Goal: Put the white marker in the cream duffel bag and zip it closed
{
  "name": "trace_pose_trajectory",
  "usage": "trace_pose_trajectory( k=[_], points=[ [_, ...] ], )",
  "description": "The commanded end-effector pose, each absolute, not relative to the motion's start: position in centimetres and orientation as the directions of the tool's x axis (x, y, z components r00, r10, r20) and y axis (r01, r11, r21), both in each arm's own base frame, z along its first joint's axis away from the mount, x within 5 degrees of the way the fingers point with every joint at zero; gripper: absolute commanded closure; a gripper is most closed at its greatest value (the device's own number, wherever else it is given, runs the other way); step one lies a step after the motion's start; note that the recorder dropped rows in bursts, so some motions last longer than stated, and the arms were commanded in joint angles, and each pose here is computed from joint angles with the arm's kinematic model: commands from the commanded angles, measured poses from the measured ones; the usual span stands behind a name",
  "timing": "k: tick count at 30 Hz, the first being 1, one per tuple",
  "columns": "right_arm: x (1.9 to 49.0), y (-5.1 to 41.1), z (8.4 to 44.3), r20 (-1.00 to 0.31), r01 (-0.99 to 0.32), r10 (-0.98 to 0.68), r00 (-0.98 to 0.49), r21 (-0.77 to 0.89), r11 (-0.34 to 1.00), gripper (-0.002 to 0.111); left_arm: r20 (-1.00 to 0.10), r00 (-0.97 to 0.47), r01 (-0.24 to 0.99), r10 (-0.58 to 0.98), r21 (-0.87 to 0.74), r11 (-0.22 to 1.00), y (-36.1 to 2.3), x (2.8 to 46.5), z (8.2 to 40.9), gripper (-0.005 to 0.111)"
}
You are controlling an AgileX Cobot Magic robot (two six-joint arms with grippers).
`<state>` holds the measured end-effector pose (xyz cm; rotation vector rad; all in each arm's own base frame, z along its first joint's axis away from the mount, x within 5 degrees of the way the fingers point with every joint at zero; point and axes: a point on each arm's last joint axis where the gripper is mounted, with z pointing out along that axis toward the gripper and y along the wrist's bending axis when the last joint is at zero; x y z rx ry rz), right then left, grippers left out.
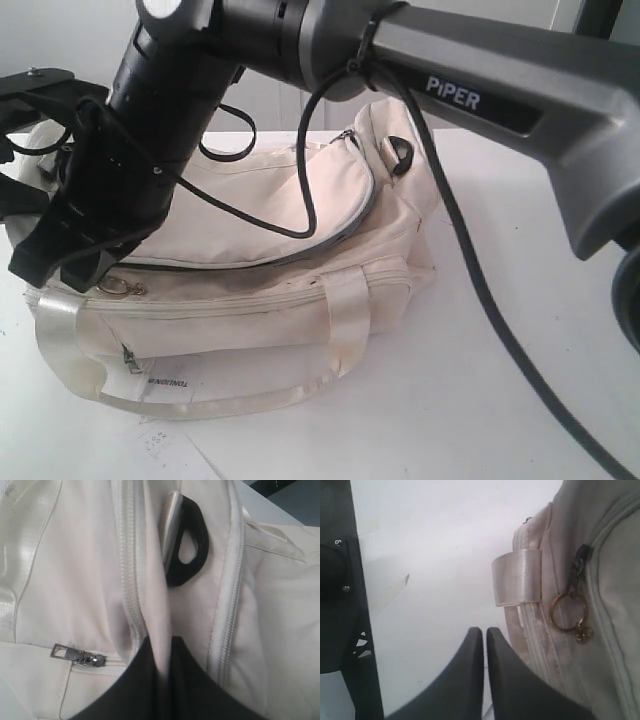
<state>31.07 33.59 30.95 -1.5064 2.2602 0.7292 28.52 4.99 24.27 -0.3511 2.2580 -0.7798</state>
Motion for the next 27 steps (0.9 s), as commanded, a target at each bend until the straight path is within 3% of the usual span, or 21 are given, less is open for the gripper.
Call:
trace_pose_trajectory(
  k=[1,9,19,27],
  points=[
    [31.0,33.1,31.5,-0.497,-0.866,-0.709,-0.500,0.274,0.418,0.091,-0.536,-0.701,-0.021,-0.469,-0.643,0.766,5.0,28.6,24.4,0.107],
    [31.4,33.8,29.7,-0.417,-0.770,-0.648,-0.637,0.370,0.519,0.064,-0.541,-0.704,-0.011,-0.460,-0.640,0.769,4.9,28.6,24.4,0.107],
    [33.0,35.0,25.9,-0.337,-0.627,-0.529,-0.779,0.436,0.646,0.063,-0.546,-0.702,0.001,-0.458,-0.643,0.765,4.9,28.6,24.5,0.107],
    [34.2,34.5,26.8,-0.365,-0.582,-0.455,-0.812,0.453,0.675,0.063,-0.547,-0.706,0.014,-0.450,-0.646,0.763,4.8,28.5,24.5,0.107]
  ],
)
